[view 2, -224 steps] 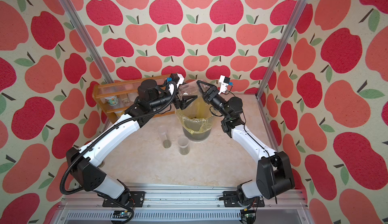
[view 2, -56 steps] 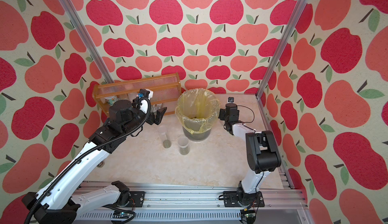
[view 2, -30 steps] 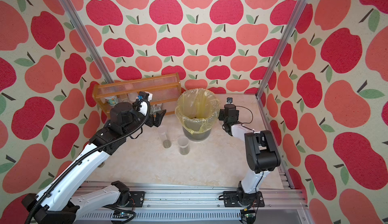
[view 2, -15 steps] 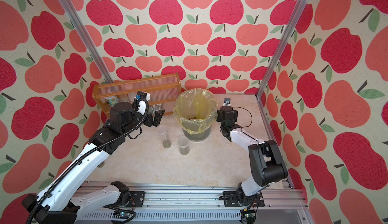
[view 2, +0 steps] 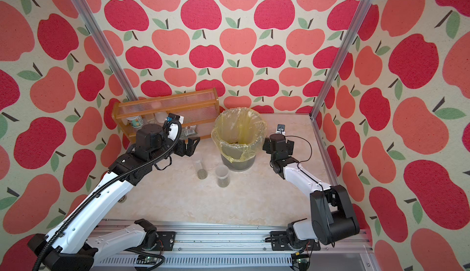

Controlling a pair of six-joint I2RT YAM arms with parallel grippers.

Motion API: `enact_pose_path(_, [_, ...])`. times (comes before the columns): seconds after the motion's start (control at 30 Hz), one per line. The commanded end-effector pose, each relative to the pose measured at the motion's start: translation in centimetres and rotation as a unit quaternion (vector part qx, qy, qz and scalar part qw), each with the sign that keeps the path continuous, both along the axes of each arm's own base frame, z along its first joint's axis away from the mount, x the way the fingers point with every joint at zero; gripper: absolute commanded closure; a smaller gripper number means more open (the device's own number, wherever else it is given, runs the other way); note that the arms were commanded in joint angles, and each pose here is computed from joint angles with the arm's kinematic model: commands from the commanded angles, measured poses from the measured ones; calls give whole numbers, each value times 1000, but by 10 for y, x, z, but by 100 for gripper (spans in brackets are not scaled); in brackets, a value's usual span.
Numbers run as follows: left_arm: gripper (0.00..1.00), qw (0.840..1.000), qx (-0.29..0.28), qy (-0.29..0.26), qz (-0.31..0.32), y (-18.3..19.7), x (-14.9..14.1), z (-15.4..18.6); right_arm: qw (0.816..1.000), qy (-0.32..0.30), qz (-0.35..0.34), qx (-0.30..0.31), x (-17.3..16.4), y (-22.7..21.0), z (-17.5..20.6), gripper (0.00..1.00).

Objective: Empty moldy mung beans from jars
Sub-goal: Place the jar at the center of the board, then pick up the jar from the center of the board.

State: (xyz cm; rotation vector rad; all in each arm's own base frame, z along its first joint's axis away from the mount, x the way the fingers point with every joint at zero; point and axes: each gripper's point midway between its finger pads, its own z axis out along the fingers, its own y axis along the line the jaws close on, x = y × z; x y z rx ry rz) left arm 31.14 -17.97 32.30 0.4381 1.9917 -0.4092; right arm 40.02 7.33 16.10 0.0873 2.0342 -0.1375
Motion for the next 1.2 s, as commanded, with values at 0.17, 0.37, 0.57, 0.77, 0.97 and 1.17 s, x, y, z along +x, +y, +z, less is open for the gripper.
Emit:
enact_pose_path(0.17, [2, 997, 17, 71, -8, 1, -11, -42, 999, 29, 3, 27, -47, -10, -31, 1])
enact_pose_path(0.37, [7, 996, 30, 85, -8, -1, -7, -64, 997, 9, 45, 68, -73, -3, -16, 2])
enact_pose_path(0.57, [6, 995, 26, 98, -19, -6, -7, -80, 991, -7, 86, 102, -88, 9, -12, 5])
enact_pose_path(0.77, [4, 992, 36, 119, -15, -7, -5, -96, 988, 4, 103, 113, -92, 15, -18, 5])
enact_pose_path(0.97, [2, 987, 53, 149, -2, -5, 0, -116, 988, -2, 108, 115, -92, 17, -12, 5])
enact_pose_path(1.17, [2, 983, 71, 171, 14, 0, 2, -131, 987, -4, 112, 117, -93, 18, -8, 5])
